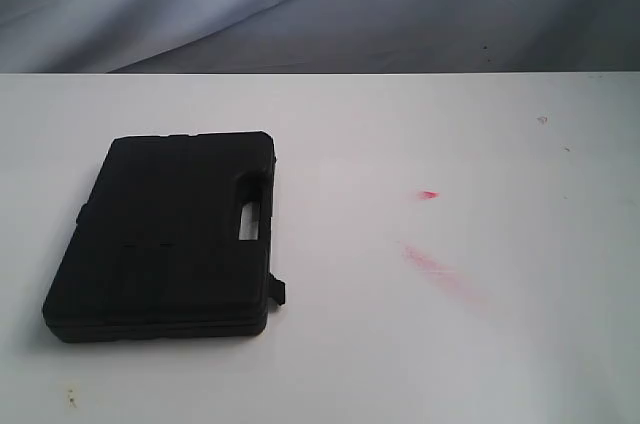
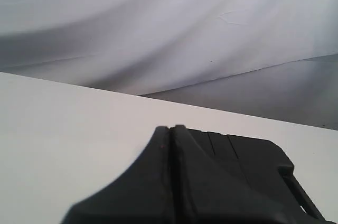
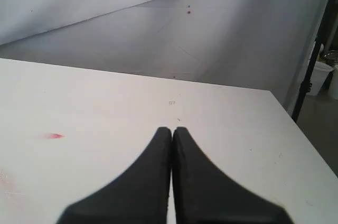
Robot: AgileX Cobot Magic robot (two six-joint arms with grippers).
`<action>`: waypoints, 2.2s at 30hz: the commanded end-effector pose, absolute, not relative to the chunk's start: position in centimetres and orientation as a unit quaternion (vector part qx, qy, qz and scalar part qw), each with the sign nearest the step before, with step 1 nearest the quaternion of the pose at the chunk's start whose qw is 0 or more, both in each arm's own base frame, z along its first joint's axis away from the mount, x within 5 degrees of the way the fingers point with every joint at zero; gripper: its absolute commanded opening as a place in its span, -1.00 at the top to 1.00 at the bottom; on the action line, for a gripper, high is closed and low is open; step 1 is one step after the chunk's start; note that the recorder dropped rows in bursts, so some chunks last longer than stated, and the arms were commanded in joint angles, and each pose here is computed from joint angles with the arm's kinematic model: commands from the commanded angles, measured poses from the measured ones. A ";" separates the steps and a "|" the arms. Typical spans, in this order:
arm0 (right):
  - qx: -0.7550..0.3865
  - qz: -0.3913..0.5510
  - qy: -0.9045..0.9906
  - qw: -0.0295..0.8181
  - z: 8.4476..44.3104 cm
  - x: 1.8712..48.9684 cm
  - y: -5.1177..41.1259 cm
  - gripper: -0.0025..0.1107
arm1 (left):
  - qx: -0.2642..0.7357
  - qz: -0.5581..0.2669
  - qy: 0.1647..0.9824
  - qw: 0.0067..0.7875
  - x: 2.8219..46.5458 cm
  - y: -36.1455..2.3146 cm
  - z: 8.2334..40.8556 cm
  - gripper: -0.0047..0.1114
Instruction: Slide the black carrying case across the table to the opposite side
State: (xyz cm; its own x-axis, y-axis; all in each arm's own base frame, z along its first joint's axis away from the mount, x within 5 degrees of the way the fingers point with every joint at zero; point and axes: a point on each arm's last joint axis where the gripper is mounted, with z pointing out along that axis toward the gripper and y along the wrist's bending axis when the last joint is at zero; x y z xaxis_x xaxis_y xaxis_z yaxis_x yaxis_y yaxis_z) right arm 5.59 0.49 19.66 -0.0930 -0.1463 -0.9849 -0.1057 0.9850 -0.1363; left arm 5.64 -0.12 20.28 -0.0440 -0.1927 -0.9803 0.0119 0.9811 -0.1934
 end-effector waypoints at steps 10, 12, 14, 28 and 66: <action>-0.079 -0.014 0.740 0.668 19.6 5.6 0.5 0.96 | -0.065 -0.080 0.720 0.687 5.6 -0.2 20.1 0.92; -0.079 -0.014 0.740 0.668 19.6 5.6 0.5 0.96 | -0.065 -0.080 0.720 0.687 5.6 -0.2 20.1 0.92; -0.079 -0.014 0.740 0.668 19.6 5.6 0.5 0.96 | -0.065 -0.080 0.720 0.687 5.6 -0.2 20.1 0.92; -0.079 -0.014 0.740 0.668 19.6 5.6 0.5 0.96 | -0.083 -0.103 0.707 0.695 5.6 -0.2 20.4 0.92; -0.079 -0.014 0.740 0.668 19.6 5.6 0.5 0.96 | 0.005 0.014 0.661 0.750 1.1 0.3 32.2 0.92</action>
State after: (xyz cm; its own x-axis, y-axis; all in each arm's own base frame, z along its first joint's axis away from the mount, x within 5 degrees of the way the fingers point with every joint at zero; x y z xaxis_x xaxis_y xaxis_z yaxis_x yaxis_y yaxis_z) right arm 5.59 0.49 19.66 -0.0930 -0.1463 -0.9849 -0.1057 0.9850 -0.1363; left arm 1.56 0.18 31.99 0.1953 -0.0372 -0.9800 0.0016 0.9993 -0.0376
